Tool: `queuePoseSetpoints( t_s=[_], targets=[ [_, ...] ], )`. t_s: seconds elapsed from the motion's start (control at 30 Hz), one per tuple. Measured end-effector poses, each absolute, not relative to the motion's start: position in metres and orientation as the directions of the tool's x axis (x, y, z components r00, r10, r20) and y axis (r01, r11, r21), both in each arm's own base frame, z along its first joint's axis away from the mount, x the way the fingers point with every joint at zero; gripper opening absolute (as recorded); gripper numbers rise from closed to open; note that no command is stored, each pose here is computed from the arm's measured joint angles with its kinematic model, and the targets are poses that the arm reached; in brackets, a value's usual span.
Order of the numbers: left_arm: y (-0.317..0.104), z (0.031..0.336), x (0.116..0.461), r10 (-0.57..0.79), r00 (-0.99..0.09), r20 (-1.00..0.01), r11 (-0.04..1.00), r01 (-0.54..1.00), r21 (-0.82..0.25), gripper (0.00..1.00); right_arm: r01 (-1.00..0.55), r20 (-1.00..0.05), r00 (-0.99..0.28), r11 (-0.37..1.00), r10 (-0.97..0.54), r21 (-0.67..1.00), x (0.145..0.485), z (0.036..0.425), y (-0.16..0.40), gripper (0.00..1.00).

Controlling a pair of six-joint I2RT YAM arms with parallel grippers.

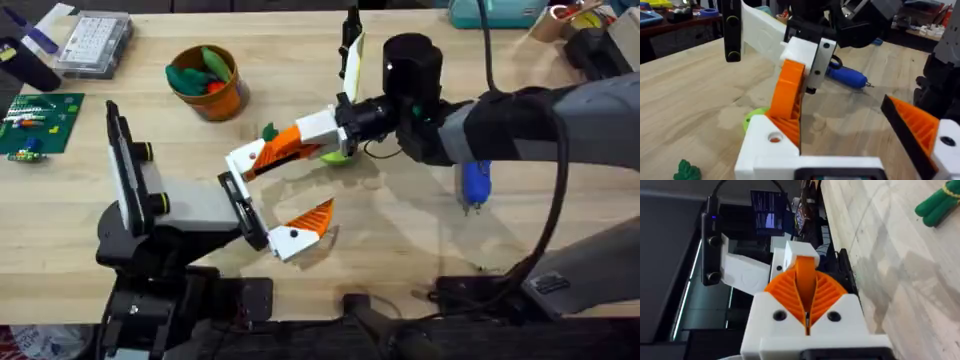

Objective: Pick up the gripper from the table and insert it into the empty holder that is missing its gripper. Then pick up a screw, insert it into the mounting hole, and use the screwdriver to tighten it. Finally, clean up the table by picking up the vegetable and placing it into the bucket.

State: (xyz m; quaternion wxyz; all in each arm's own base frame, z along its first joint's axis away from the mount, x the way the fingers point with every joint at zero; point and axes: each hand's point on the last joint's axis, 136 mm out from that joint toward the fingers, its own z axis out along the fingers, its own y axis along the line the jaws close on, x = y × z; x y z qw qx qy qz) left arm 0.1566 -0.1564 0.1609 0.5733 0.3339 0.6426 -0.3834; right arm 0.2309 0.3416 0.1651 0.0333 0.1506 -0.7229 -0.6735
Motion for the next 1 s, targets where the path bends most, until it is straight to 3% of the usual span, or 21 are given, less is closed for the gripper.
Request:
queuePoseSetpoints(
  t_s=[0.47,0.57,0.8,1.0],
  targets=[
    [-0.155,0.1609,0.1584,-0.014,-0.124,-0.992,0.493,0.862,-0.115,0.991,-0.176,-0.157,-0.956,0.056,-0.248,0.983,0.2322,0.1652,0.3448,0.016],
    [-0.1548,0.1608,0.1587,-0.014,-0.124,-0.992,0.495,0.861,-0.115,0.991,-0.177,-0.158,-0.957,0.059,-0.244,0.982,0.2327,0.1648,0.3456,0.069],
    [-0.156,0.161,0.1567,-0.011,-0.12,-0.993,0.484,0.868,-0.11,0.991,-0.173,-0.152,-0.962,0.076,-0.229,0.982,0.2327,0.1619,0.3501,0.368],
    [-0.156,0.161,0.1568,-0.011,-0.119,-0.993,0.484,0.868,-0.11,0.991,-0.171,-0.15,-0.962,0.078,-0.227,0.982,0.2327,0.1614,0.3506,0.407]
  ],
)
